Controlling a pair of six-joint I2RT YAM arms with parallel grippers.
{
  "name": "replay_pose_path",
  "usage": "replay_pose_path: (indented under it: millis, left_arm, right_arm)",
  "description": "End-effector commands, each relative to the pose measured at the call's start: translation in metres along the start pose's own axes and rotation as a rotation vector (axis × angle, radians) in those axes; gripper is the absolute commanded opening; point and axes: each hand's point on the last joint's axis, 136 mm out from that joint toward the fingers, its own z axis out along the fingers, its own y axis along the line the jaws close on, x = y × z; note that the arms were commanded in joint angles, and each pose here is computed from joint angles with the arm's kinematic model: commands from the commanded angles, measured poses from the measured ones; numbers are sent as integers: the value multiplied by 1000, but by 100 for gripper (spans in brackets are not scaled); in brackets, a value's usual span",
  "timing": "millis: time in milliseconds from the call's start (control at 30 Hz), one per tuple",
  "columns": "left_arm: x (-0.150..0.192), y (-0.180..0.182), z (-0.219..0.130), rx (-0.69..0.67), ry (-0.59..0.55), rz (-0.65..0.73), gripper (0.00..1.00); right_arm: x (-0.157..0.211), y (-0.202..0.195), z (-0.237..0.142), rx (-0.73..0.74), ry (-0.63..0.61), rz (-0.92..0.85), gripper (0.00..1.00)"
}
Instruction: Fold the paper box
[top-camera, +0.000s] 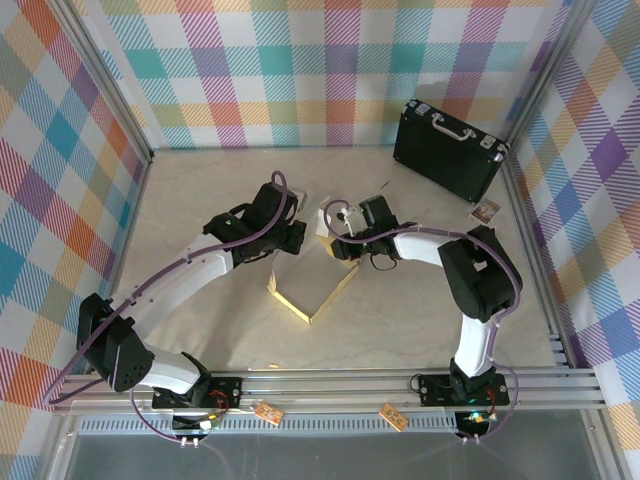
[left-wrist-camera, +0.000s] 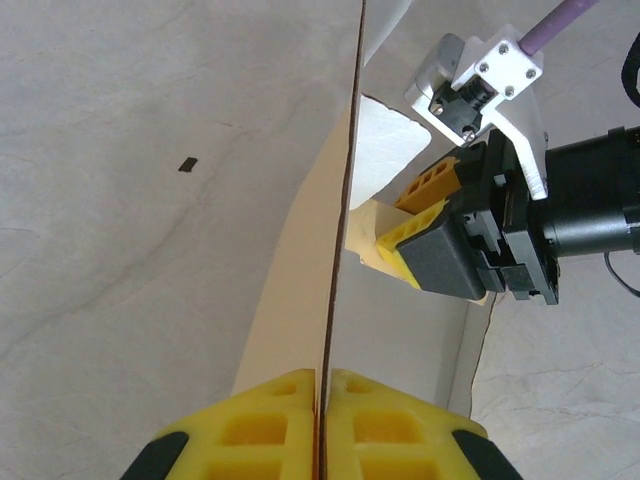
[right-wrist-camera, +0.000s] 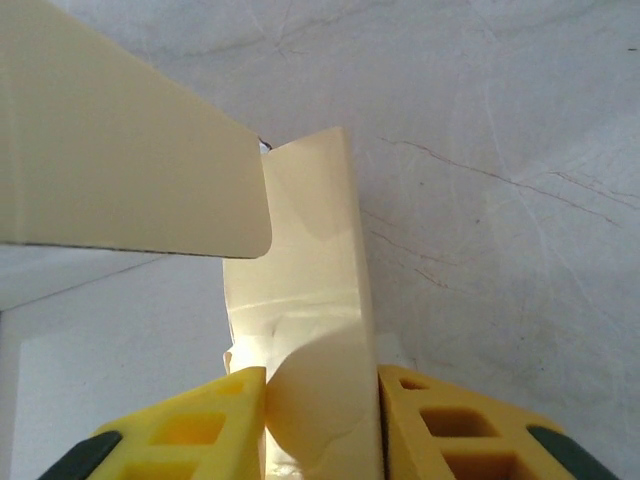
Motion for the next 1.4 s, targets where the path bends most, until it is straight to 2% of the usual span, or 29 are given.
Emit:
replay_pose_path:
  millis: [0, 100, 200, 300, 567, 767, 900, 1000, 1100, 1233, 1367]
  left_arm:
    - [6, 8, -2, -9, 6, -17, 8]
    - [16, -2, -2, 56, 44, 25, 8]
    - [21, -1, -3, 46, 72, 38, 8]
    - [24, 1, -4, 43, 84, 60, 8]
    - [36, -12, -3, 120, 165, 123, 10]
    - [32, -16, -11, 145, 150, 155, 10]
    - [23, -14, -18, 135, 98, 187, 10]
    - [23, -18, -19, 159, 96, 207, 10]
    - [24, -16, -17, 148, 109, 219, 10]
    - [22, -20, -17, 166, 101, 235, 9]
    - [16, -25, -21, 198, 68, 254, 8]
  right_arm:
    - [17, -6, -4, 46, 38, -9, 28]
    - [17, -4, -3, 40, 29, -19, 27]
    - [18, -4, -2, 43, 30, -38, 26]
    - [20, -9, -2, 88, 35, -63, 22]
    - [19, -15, -3, 127, 17, -56, 19]
    - [17, -23, -6, 195, -6, -86, 19]
    - [17, -9, -7, 147, -31, -164, 23]
    - [25, 0, -4, 105, -8, -232, 31]
    - [29, -3, -3, 140, 19, -267, 32]
    - [29, -22, -3, 269, 57, -278, 29]
    - [26, -17, -2, 248, 46, -290, 40]
